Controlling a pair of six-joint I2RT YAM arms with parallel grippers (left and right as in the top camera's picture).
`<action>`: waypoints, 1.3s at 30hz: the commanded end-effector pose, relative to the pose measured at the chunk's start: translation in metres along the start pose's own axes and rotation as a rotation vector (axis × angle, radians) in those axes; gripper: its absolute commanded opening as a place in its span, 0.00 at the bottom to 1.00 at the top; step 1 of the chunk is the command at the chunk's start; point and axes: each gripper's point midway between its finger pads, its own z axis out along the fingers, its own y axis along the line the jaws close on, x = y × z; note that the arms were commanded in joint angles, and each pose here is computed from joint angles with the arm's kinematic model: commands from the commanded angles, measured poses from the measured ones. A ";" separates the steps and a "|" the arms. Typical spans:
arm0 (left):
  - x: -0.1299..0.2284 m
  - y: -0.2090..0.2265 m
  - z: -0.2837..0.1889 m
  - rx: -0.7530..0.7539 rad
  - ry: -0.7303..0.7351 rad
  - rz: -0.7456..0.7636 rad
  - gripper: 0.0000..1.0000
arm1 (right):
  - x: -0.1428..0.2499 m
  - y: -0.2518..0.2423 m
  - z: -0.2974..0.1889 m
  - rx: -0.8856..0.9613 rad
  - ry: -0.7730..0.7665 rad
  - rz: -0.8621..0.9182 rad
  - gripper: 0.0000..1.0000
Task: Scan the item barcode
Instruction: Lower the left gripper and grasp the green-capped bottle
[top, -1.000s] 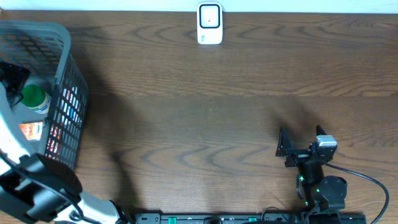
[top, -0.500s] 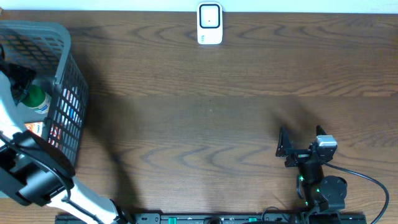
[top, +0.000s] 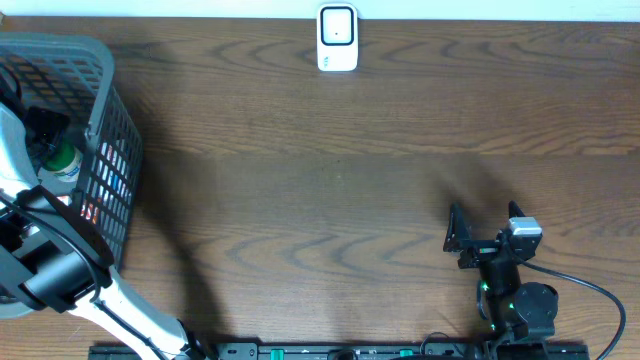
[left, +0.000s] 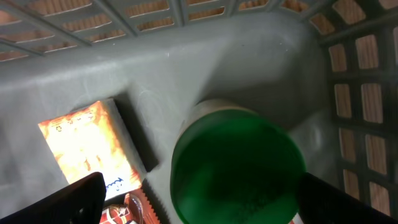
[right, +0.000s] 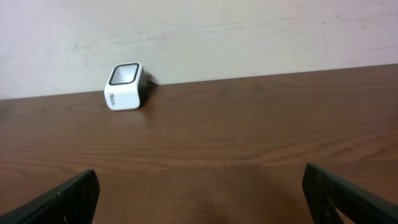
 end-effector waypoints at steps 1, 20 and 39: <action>0.002 -0.002 0.015 -0.014 0.021 -0.005 0.96 | 0.001 0.001 0.000 0.000 0.000 -0.015 0.99; 0.016 -0.011 0.016 0.040 0.093 0.011 0.96 | 0.001 0.001 0.000 0.000 0.001 -0.015 0.99; -0.005 -0.017 -0.033 0.128 -0.020 0.004 0.97 | 0.001 0.001 0.000 0.000 0.000 -0.015 0.99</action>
